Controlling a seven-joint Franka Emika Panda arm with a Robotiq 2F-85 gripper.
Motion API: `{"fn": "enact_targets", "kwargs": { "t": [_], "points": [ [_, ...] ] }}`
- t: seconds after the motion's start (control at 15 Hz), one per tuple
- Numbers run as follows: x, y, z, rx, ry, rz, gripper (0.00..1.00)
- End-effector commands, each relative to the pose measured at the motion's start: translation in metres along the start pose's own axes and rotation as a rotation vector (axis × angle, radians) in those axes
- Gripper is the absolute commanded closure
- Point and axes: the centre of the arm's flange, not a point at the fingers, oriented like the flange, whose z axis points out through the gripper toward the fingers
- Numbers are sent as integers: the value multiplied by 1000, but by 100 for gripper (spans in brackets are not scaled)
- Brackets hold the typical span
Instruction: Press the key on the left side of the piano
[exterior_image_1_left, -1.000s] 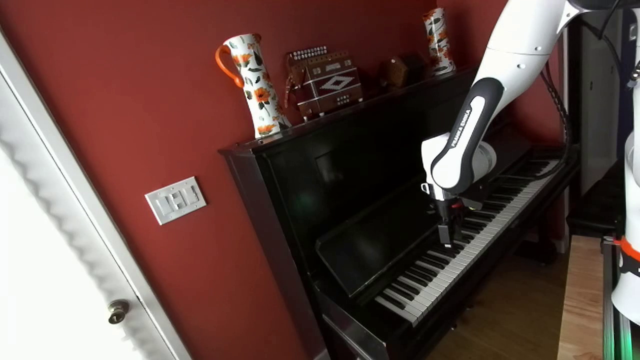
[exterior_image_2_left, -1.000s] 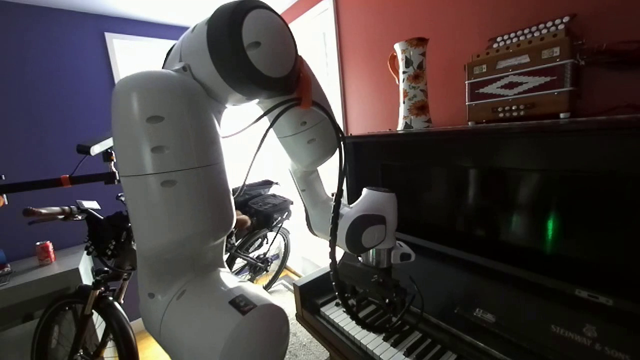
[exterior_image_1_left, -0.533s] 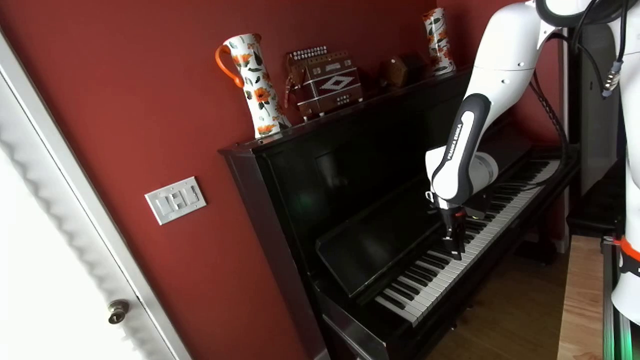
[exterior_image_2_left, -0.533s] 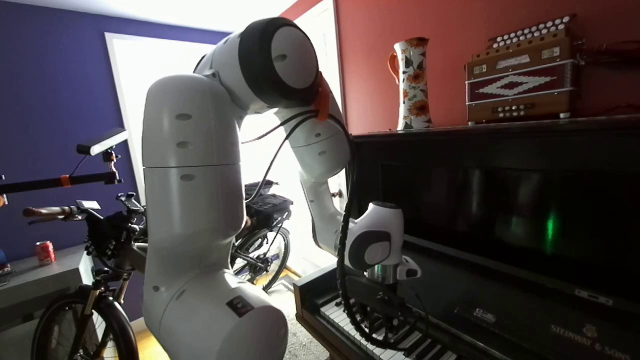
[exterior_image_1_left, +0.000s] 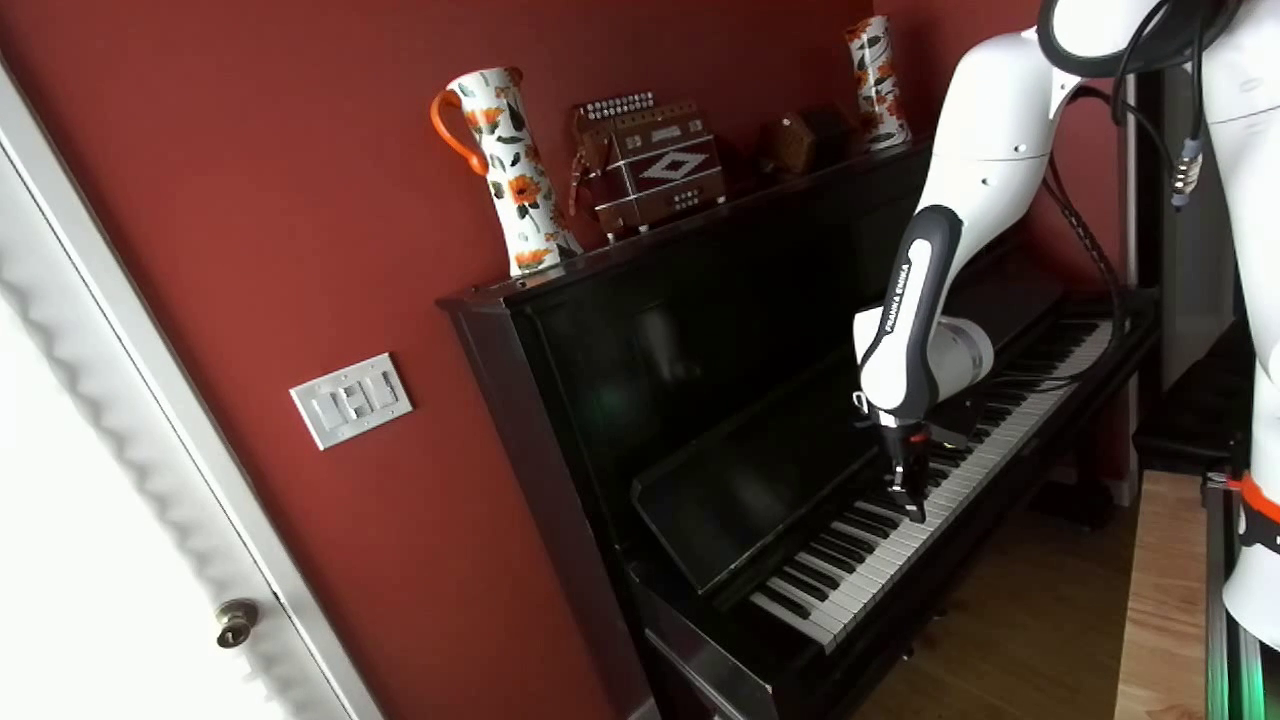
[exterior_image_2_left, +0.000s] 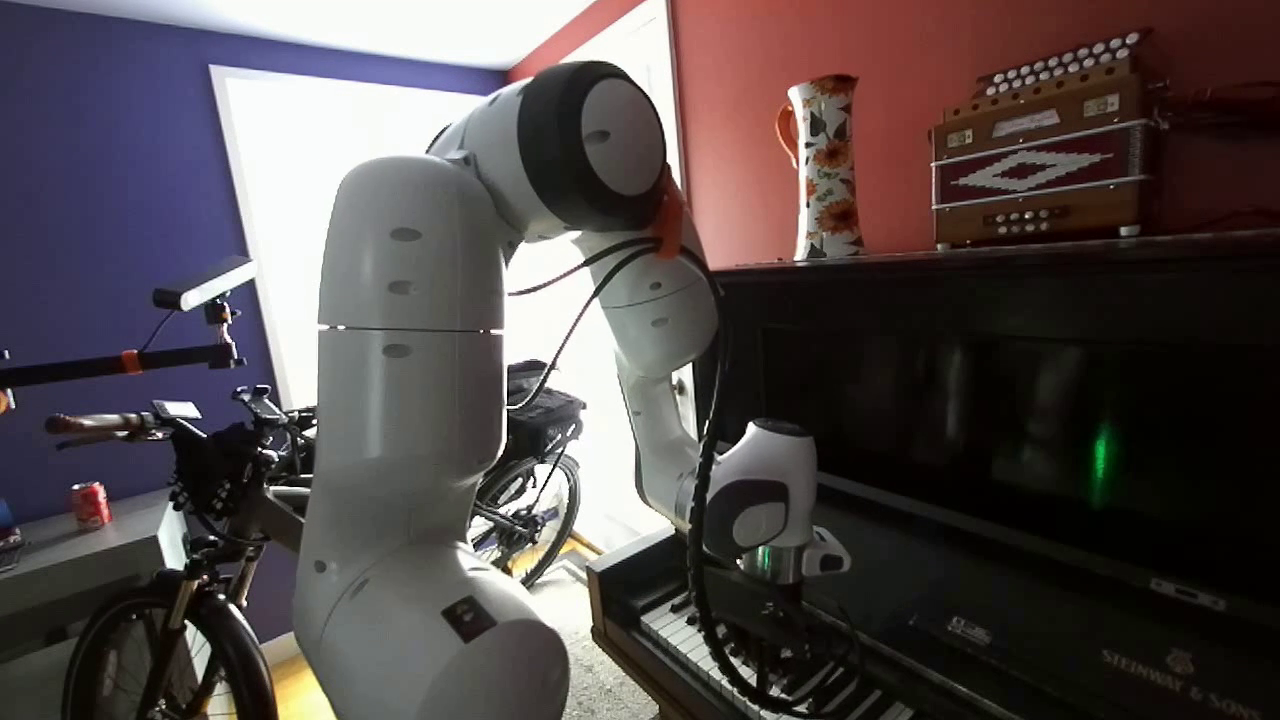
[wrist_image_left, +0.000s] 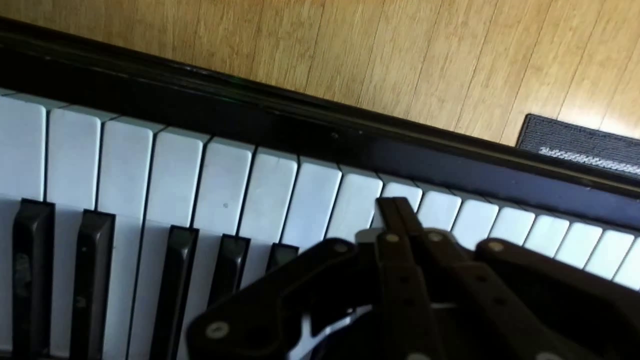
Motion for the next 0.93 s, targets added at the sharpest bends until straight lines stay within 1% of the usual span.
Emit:
{"fn": "enact_targets", "kwargs": {
  "t": [0.0, 0.87],
  "points": [
    [5, 8, 16, 14, 6, 2, 100],
    [11, 19, 36, 23, 4, 10, 100]
  ]
}}
